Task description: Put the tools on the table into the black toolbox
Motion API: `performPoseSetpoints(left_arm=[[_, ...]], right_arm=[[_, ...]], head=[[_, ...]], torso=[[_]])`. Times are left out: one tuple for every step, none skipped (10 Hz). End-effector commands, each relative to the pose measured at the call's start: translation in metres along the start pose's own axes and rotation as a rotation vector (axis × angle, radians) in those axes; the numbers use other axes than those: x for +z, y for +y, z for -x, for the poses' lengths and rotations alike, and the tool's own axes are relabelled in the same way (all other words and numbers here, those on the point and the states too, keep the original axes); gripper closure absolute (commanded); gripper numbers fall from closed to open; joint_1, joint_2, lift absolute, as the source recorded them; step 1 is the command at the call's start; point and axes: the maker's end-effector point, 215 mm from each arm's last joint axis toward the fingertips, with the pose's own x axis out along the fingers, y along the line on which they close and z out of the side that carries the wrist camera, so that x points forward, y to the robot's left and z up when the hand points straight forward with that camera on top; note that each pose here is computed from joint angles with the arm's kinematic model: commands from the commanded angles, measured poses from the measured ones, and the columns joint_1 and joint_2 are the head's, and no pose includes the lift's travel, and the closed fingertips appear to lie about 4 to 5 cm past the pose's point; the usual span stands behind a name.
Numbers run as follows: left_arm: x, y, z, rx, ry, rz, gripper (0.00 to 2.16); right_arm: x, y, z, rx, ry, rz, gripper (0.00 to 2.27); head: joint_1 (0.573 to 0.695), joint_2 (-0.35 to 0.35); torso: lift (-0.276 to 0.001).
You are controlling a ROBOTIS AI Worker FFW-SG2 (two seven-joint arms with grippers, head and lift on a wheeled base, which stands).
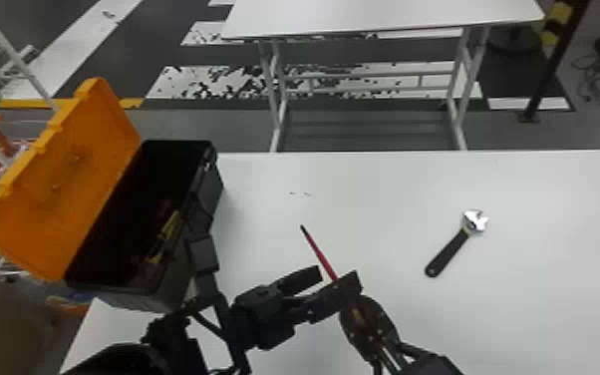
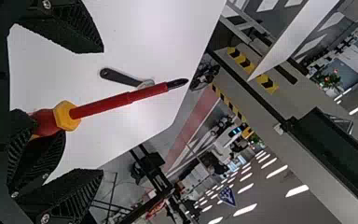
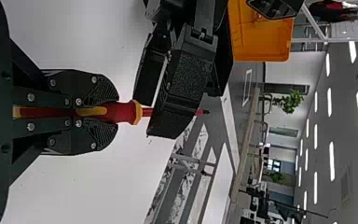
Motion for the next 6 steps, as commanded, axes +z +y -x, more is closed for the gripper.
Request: performPoseSetpoints(left_arm=[[0.0022,0.0006,-0.0025,0.005,-0.001,-0.007,0.08],[0.0051,0.0021,-0.0034,0.009,-0.006,-0.011,0.09],[0.0038,0.0031,-0.0041,0.011,-0.004,-0.004,0.15],[0.0051,0.002,-0.0055,0.007,-0.009,0.003,0.21],[0.0051,0.0019,-0.0056,0.004,-0.012,0.005,0.38],[0.0051,0.0023,-0.006,0.001,-0.011,0.011,0.84]], right_arm=[[0.0016,0.0023,-0.001,0.004,-0.003,0.002,2.11],[0.0017,0.0039,-0.0008,0.008,-0.003,0.003,2.11],[0.0009,0.0054,-0.0006,0.011,0.0,0.005,2.11],[0.0007,0.0061,-0.0004,0.012,0.0,0.007,2.11],[-0.0002,0.006,-0.0004,0.012,0.003,0.008,2.11],[-0.0002,0.006,-0.0004,0.012,0.003,0.008,2.11]], head=[[0.695,0.176],[0.695,0.178],[0.695,0.18],[0.695,0.182],[0.695,0.183],[0.695,0.182]], torso=[[-0.075],[-0.075],[-0.075],[-0.075],[-0.075],[-0.075]])
